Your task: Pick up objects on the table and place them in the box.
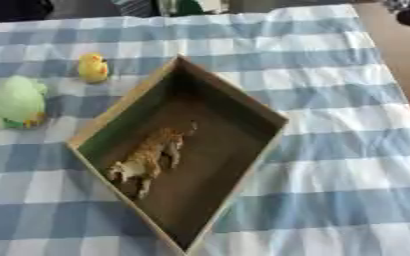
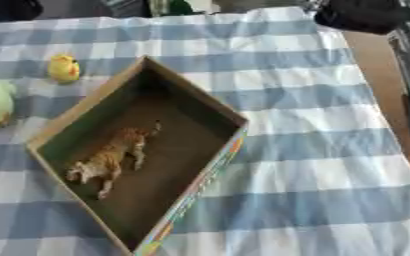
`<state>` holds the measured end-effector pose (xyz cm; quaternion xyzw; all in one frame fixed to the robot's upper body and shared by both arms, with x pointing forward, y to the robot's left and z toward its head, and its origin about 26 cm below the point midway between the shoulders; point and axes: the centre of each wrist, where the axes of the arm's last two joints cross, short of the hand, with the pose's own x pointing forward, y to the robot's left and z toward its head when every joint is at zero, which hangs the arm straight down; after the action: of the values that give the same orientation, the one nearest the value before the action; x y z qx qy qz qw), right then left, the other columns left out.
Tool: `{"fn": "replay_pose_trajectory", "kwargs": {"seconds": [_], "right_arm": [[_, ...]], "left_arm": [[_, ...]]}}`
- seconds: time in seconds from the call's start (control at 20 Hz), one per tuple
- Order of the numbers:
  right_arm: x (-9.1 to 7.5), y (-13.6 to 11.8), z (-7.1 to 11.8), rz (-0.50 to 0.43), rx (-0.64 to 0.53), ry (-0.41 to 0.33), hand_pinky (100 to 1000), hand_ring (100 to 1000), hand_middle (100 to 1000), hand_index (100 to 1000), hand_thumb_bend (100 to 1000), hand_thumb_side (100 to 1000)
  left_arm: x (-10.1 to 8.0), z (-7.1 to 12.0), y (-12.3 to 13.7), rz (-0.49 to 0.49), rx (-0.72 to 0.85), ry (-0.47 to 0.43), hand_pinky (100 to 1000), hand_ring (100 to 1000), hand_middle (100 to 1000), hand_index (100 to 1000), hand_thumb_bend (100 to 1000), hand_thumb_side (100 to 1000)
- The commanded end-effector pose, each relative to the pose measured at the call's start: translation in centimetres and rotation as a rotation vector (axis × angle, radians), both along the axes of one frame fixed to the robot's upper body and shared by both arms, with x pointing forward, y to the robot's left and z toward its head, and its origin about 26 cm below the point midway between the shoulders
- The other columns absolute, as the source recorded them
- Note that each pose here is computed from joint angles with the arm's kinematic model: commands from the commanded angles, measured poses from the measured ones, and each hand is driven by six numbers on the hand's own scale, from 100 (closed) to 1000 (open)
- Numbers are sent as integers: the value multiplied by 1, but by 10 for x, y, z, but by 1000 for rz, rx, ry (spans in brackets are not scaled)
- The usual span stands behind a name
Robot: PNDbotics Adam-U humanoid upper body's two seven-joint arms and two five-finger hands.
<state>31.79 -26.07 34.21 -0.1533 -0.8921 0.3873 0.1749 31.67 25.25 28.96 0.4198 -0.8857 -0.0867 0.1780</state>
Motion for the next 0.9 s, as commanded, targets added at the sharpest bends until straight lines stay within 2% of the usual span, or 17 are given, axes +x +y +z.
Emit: {"fn": "replay_pose_trajectory", "kwargs": {"seconds": [0.05, 0.15, 0.45, 0.65, 0.7, 0.85, 0.9], "right_arm": [[-9, -6, 9, 2, 43, -39, 816, 809, 664, 839, 100, 611], [-10, -7, 8, -1, 63, -36, 815, 807, 659, 838, 100, 610], [-12, -11, 6, -19, 109, -32, 815, 804, 653, 835, 100, 606], [-12, -12, 5, -26, 124, -28, 815, 800, 649, 833, 100, 605], [-12, -12, 5, -27, 126, -27, 815, 799, 649, 833, 100, 605], [-12, -12, 5, -27, 130, -23, 814, 798, 647, 832, 100, 604], [-12, -12, 4, -27, 130, -21, 814, 797, 646, 831, 100, 605]], "left_arm": [[2, 15, 6, 59, 111, 15, 505, 649, 674, 803, 100, 440], [7, 21, 7, 78, 184, 56, 532, 682, 699, 824, 100, 441], [33, 39, 17, 154, 445, 257, 565, 718, 725, 861, 100, 485], [56, 42, 27, 215, 633, 444, 612, 770, 768, 909, 100, 647], [61, 42, 30, 231, 675, 489, 630, 785, 780, 921, 100, 739], [73, 46, 37, 281, 773, 608, 650, 801, 791, 933, 100, 815], [76, 46, 40, 298, 792, 643, 661, 810, 797, 939, 106, 875]]}}
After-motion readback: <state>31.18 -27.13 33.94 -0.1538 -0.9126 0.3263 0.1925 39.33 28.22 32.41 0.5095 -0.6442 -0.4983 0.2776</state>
